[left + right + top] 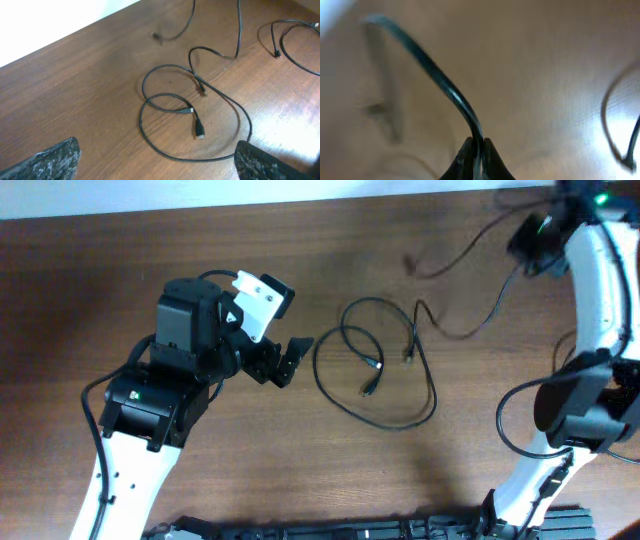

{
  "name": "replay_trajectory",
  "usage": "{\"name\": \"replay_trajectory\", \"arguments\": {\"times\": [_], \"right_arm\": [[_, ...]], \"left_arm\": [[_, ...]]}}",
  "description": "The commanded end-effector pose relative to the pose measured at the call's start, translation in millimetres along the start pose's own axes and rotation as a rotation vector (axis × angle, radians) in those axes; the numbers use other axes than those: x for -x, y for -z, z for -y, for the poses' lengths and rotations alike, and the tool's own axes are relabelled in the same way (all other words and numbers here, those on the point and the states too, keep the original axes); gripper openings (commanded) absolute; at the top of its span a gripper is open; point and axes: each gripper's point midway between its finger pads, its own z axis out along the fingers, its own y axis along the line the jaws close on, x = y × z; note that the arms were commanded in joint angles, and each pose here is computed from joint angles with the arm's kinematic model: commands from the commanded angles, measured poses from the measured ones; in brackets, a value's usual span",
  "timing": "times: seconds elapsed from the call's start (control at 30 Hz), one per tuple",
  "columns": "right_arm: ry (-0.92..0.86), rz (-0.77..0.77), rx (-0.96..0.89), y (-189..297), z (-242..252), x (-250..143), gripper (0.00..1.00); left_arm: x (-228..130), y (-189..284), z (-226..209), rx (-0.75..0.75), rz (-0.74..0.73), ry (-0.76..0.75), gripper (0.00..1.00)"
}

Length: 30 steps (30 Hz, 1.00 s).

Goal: Untangle cables

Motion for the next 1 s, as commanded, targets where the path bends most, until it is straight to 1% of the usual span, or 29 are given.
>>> {"name": "replay_trajectory", "arguments": {"times": [0.0,0.13,0.27,0.37,0.47,0.5,0.57,0.6,0.63,0.67,0.77,0.83,0.97], "right_arm": [[0.004,0.178,0.084,61,-20,46,0.04],[-0.018,0.358,0.098,103,-23,86,0.04],[-0.065,0.499,0.094,123,-11,121,0.04],[-0.128,0.531,0.091,126,7,135,0.04],[-0.146,0.513,0.065,123,22,134,0.05],[-0.135,0.487,0.056,119,25,130,0.08],[-0.077,0.419,0.051,110,26,117,0.20],[-0.067,0.382,0.041,104,28,109,0.28],[-0.058,0.344,0.024,97,30,101,0.39],[-0.057,0.320,0.014,93,32,96,0.46],[-0.070,0.197,-0.032,62,40,75,0.79],[-0.136,0.112,-0.067,37,46,60,0.82],[-0.196,-0.005,-0.124,-10,54,40,0.82]], "left_arm": [[6,6,3,-0.008,0.023,-0.001,0.99],[6,6,3,-0.008,0.023,-0.001,0.99],[6,6,3,-0.008,0.023,-0.001,0.99],[6,6,3,-0.008,0.023,-0.001,0.99],[6,6,3,-0.008,0.023,-0.001,0.99],[6,6,3,-0.008,0.023,-0.001,0.99],[6,6,3,-0.008,0.023,-0.001,0.99],[6,6,3,-0.008,0.023,-0.001,0.99],[6,6,3,-0.008,0.023,-0.001,0.99],[6,6,3,-0.008,0.023,-0.001,0.99],[6,6,3,-0.008,0.023,-0.001,0.99],[6,6,3,-0.008,0.023,-0.001,0.99],[6,6,3,-0.008,0.023,-0.001,0.99]]}}
